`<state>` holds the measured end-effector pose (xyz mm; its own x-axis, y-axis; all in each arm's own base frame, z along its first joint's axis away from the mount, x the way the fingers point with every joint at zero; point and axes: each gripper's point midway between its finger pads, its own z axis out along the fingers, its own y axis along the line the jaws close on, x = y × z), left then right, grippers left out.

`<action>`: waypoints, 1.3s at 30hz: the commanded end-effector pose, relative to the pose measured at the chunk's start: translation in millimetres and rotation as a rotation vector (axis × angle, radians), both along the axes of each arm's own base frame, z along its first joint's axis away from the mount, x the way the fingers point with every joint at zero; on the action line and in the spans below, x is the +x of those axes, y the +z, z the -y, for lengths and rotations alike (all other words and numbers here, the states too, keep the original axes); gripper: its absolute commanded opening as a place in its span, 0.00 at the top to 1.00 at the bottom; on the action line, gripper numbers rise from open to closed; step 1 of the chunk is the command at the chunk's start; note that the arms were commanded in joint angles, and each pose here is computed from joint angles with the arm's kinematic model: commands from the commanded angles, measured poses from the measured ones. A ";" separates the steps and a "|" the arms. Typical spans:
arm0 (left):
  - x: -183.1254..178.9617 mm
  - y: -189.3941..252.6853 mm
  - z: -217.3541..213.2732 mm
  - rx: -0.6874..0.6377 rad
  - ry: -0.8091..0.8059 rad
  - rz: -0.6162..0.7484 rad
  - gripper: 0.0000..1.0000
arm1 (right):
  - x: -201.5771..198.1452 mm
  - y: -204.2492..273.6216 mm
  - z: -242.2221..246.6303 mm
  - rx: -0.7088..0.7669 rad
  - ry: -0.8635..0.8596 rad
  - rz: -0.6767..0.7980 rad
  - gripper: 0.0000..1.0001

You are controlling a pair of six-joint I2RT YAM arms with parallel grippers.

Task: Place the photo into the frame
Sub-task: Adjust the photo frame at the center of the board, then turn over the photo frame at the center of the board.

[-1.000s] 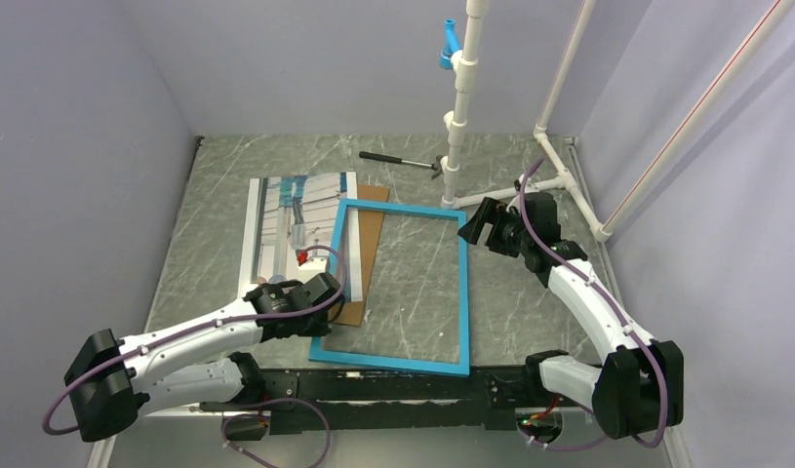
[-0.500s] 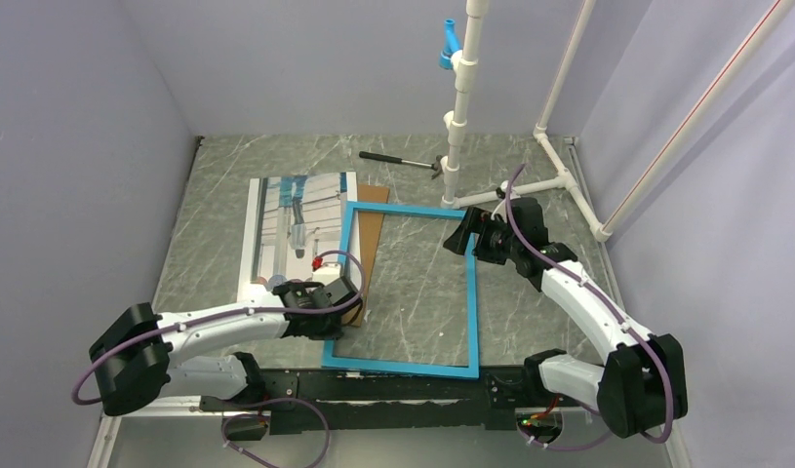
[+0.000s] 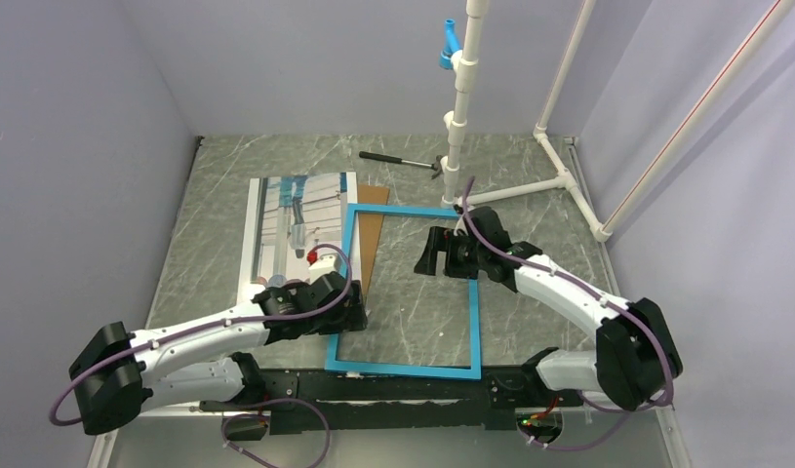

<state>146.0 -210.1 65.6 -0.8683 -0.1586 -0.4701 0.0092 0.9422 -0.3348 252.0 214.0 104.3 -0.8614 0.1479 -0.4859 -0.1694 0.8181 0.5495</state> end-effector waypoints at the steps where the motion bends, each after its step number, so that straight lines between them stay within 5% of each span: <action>1: -0.9 -10.0 -7.1 -0.052 0.012 -0.025 0.01 | 8.3 12.7 -23.3 0.010 0.013 0.037 0.09; 9: -6.5 -30.4 -7.0 -0.082 0.007 -0.096 0.07 | 0.2 -2.3 -38.6 -0.013 0.047 0.003 0.10; 21: -0.5 -21.5 42.0 -0.219 -0.021 -0.122 0.59 | 2.2 0.5 -34.6 -0.048 0.046 0.019 0.10; 24: -0.9 -18.6 48.4 -0.219 -0.030 -0.121 0.54 | 1.9 1.4 -35.9 -0.052 0.054 0.021 0.10; 32: -1.5 -16.6 9.2 -0.081 0.038 -0.090 0.07 | -1.3 3.2 -50.1 -0.064 0.081 0.022 0.09; 39: -3.3 3.6 -50.9 0.097 0.128 -0.027 0.03 | -4.3 3.0 -89.2 -0.052 0.140 0.003 0.09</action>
